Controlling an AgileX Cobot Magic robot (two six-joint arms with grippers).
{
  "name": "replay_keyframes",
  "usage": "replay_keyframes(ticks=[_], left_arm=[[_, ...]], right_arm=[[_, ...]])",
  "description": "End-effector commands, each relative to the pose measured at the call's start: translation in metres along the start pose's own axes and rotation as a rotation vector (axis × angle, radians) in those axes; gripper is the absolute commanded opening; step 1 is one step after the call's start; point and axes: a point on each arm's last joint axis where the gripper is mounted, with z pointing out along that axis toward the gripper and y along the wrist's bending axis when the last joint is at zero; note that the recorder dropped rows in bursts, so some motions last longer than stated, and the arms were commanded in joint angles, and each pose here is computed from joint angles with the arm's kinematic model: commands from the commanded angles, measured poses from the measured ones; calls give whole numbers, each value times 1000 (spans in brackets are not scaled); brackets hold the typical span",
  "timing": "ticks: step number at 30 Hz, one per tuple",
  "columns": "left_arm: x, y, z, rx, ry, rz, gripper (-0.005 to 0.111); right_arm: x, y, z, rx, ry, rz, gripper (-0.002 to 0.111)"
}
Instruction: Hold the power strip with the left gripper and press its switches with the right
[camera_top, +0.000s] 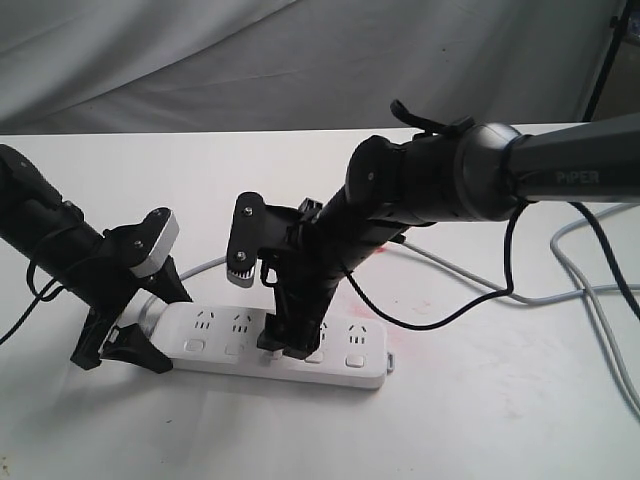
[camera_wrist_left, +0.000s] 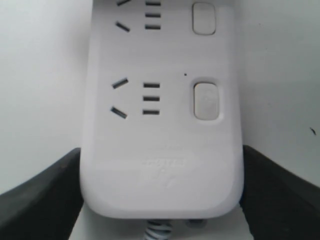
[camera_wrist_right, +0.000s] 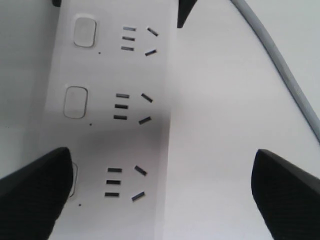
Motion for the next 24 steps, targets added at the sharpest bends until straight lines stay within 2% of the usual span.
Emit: replay_keyframes(ticks=[1,11,24], left_arm=[[-2,-1,1,1,-2,0,0],[-2,-1,1,1,-2,0,0],[-2,-1,1,1,-2,0,0]], right_arm=[[2,-3,-3,16,-1,5,88],[13,3,16,-30,50,-11,88],[21,6,19,-17,103,-27,88]])
